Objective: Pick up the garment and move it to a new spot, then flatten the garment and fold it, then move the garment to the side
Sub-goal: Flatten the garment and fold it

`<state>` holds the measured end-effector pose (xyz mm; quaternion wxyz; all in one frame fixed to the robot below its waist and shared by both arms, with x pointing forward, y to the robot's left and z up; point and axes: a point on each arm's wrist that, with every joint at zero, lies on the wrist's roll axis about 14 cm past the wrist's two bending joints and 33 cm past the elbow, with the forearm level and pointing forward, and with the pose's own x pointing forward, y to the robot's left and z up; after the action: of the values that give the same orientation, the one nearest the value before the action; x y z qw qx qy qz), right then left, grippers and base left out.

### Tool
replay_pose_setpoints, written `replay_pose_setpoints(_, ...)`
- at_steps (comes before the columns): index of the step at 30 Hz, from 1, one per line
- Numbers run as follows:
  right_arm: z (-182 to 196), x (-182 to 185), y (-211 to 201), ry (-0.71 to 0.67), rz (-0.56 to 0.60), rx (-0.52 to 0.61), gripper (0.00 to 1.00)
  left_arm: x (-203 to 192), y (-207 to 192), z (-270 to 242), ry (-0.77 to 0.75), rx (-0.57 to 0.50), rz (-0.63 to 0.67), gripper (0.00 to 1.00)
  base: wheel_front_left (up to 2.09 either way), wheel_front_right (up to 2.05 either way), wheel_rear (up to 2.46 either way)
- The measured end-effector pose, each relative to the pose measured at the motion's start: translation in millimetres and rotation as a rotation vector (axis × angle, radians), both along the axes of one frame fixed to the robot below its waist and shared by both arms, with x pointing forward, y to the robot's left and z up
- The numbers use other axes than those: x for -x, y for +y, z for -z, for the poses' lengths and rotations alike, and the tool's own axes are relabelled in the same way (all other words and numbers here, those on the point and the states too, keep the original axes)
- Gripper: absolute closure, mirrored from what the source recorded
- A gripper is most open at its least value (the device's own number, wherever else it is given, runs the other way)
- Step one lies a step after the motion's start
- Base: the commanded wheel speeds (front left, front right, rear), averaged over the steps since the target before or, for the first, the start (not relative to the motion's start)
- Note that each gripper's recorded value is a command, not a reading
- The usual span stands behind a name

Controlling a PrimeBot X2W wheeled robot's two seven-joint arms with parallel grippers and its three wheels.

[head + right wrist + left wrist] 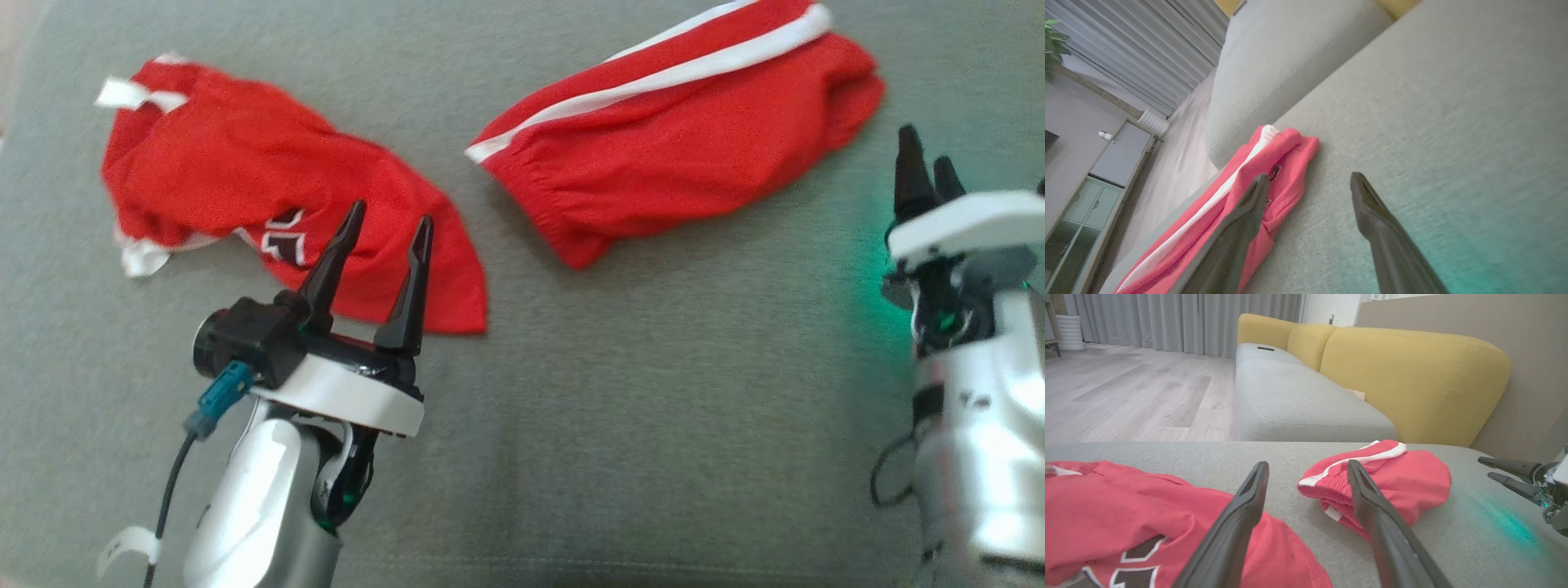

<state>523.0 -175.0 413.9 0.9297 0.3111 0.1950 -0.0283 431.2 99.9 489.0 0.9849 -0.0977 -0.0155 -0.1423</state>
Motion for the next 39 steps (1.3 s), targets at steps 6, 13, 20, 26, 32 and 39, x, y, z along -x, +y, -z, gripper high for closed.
replay_pose_setpoints(6,25.1,-26.4,29.5,0.116,0.017,-0.179,0.00,5.0,19.5,16.0,0.050,-0.017,-0.053,0.00,0.00,0.00,0.00)
replay_pose_setpoints(13,29.7,-49.2,39.4,0.146,0.029,-0.228,0.00,9.5,24.2,25.1,0.077,-0.053,-0.059,0.00,0.00,0.00,0.00)
replay_pose_setpoints(20,30.8,-62.0,46.4,0.151,0.027,-0.253,0.00,13.6,24.2,32.5,0.100,-0.063,-0.057,0.00,0.00,0.00,0.00)
replay_pose_setpoints(26,33.3,-68.7,52.8,0.164,-0.005,-0.237,0.00,11.5,20.5,31.5,0.094,-0.077,-0.040,0.00,0.00,0.00,0.00)
replay_pose_setpoints(32,33.4,-77.9,60.0,0.175,-0.050,-0.197,0.00,11.1,20.4,33.8,0.100,-0.082,-0.039,0.00,0.00,0.00,0.00)
replay_pose_setpoints(39,37.0,-85.7,65.9,0.191,-0.083,-0.163,0.00,7.9,24.0,35.4,0.106,-0.068,-0.053,0.00,0.00,0.00,0.00)
